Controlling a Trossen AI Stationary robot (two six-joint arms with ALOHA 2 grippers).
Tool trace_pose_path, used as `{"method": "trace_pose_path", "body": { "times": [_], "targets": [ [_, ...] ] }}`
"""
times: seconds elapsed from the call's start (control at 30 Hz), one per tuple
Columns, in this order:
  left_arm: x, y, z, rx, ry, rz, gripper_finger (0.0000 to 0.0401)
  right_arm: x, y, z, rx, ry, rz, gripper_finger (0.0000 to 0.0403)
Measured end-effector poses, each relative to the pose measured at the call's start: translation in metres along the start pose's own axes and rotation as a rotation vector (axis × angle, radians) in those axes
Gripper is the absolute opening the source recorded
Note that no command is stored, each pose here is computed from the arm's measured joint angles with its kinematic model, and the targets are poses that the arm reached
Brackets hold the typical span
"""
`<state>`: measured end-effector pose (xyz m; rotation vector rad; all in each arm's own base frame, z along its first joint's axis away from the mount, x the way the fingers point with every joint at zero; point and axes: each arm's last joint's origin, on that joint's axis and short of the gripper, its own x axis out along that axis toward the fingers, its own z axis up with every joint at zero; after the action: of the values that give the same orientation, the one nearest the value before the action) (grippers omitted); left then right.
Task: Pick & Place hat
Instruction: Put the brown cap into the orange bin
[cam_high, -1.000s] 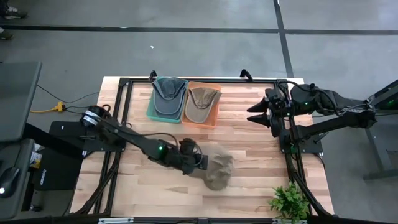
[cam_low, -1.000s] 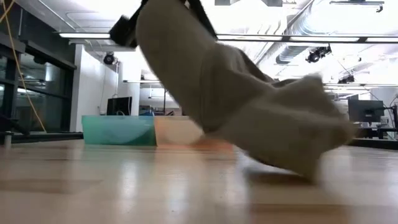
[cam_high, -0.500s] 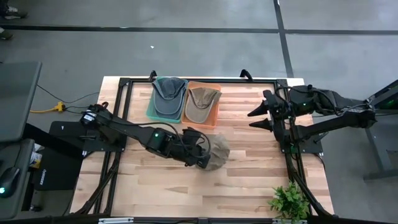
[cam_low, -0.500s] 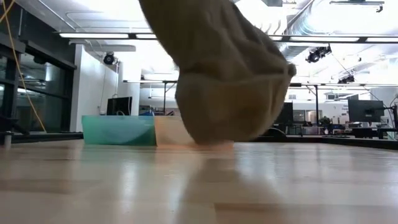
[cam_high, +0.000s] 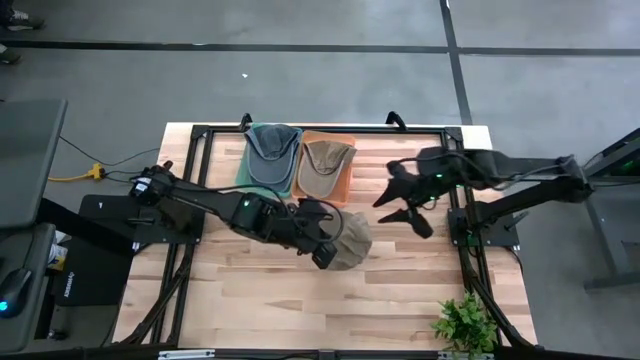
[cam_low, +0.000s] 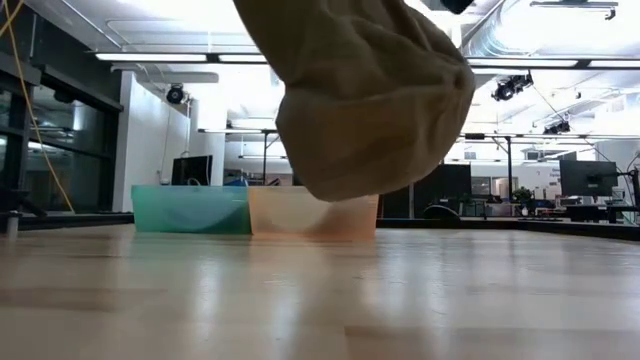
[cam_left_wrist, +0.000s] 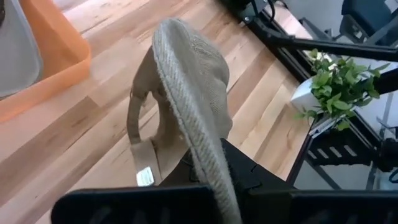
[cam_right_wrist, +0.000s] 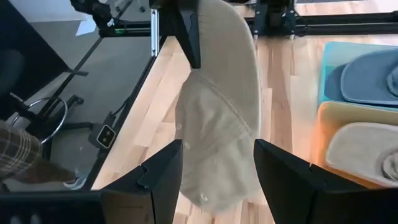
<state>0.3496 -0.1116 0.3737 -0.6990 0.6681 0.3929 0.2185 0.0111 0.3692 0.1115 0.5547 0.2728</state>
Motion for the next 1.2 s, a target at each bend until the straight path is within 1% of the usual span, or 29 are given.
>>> {"method": "trace_pose_path", "body": {
  "times": [0.13, 0.3, 0.47, 0.63, 0.73, 0.97, 1.2],
  "targets": [
    [0.001, 0.002, 0.001, 0.021, 0.033, -0.002, 0.0000, 0.019, -0.009, 0.003, -0.016, 0.002, 0.024, 0.0193],
    [0.001, 0.002, 0.000, 0.051, 0.065, -0.017, 0.0000, 0.032, -0.023, 0.005, -0.016, 0.006, 0.047, 0.0193],
    [0.001, 0.004, -0.001, 0.058, 0.079, -0.005, 0.0000, 0.043, -0.037, 0.004, 0.020, 0.013, 0.140, 0.0193],
    [0.001, 0.004, -0.001, 0.059, 0.080, -0.002, 0.0000, 0.055, -0.050, 0.002, 0.043, 0.030, 0.184, 0.0195],
    [0.001, 0.004, -0.001, 0.059, 0.081, -0.001, 0.0000, 0.064, -0.055, 0.000, 0.043, 0.043, 0.184, 0.0203],
    [0.001, 0.006, -0.002, 0.066, 0.095, 0.022, 0.0000, 0.081, -0.062, -0.005, 0.021, 0.072, 0.175, 0.0242],
    [0.001, 0.007, -0.003, 0.067, 0.097, 0.027, 0.0000, 0.096, -0.067, -0.007, 0.027, 0.071, 0.230, 0.0249]
  ]
}}
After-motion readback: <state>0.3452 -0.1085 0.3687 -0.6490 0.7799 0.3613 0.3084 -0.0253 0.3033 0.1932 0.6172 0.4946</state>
